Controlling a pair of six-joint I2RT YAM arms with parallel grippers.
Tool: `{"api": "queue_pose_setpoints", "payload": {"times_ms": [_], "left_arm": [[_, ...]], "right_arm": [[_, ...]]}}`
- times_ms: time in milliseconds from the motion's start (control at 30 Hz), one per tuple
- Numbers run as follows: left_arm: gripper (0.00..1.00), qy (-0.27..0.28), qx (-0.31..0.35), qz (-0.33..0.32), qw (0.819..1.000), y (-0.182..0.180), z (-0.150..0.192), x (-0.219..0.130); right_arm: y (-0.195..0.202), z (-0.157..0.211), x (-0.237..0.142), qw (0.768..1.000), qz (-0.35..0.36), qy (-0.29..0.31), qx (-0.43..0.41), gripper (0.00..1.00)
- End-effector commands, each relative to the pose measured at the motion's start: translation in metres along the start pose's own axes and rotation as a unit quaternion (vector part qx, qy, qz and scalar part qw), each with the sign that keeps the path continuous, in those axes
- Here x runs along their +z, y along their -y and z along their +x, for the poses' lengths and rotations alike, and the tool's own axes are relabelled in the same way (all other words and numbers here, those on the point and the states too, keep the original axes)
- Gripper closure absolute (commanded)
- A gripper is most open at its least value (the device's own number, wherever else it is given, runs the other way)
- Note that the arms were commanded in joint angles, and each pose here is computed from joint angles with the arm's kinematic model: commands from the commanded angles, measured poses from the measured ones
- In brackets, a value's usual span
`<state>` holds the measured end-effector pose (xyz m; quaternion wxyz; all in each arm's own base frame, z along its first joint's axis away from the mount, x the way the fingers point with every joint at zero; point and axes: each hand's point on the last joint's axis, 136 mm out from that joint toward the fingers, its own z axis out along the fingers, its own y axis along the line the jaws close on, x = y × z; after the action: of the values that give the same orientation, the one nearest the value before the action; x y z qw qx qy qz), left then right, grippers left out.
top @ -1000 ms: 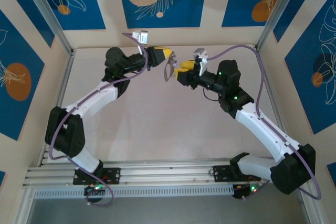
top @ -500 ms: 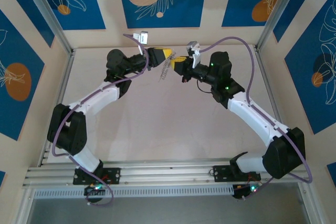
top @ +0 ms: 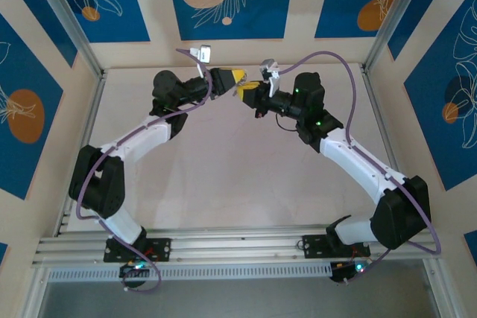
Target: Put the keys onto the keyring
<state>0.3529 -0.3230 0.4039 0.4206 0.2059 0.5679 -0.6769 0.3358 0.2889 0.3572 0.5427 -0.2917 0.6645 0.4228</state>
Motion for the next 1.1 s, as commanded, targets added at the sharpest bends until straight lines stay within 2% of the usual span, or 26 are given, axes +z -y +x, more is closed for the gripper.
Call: {"api": "queue_pose_setpoints", "payload": {"times_ms": [0,300,600,867,1067], "left_arm": [[1.0,0.019,0.026,0.026,0.999,0.018,-0.009,0.003],[1.0,0.033,0.016,0.027,0.999,0.016,-0.01,0.005],[1.0,0.087,-0.015,0.034,0.996,0.012,-0.011,0.011],[1.0,0.118,-0.018,0.034,0.992,0.015,-0.012,0.014],[1.0,0.138,-0.019,0.022,0.99,0.011,-0.012,0.013]], "right_arm": [[0.001,0.004,0.002,1.0,-0.006,-0.009,0.015,1.0],[0.008,-0.005,0.002,0.999,-0.001,0.014,0.034,1.0],[0.005,-0.014,0.001,0.998,-0.008,0.035,0.052,1.0],[0.008,-0.009,0.002,0.998,-0.006,0.027,0.065,1.0],[0.017,-0.014,-0.02,0.996,0.022,0.042,0.074,0.84]]}}
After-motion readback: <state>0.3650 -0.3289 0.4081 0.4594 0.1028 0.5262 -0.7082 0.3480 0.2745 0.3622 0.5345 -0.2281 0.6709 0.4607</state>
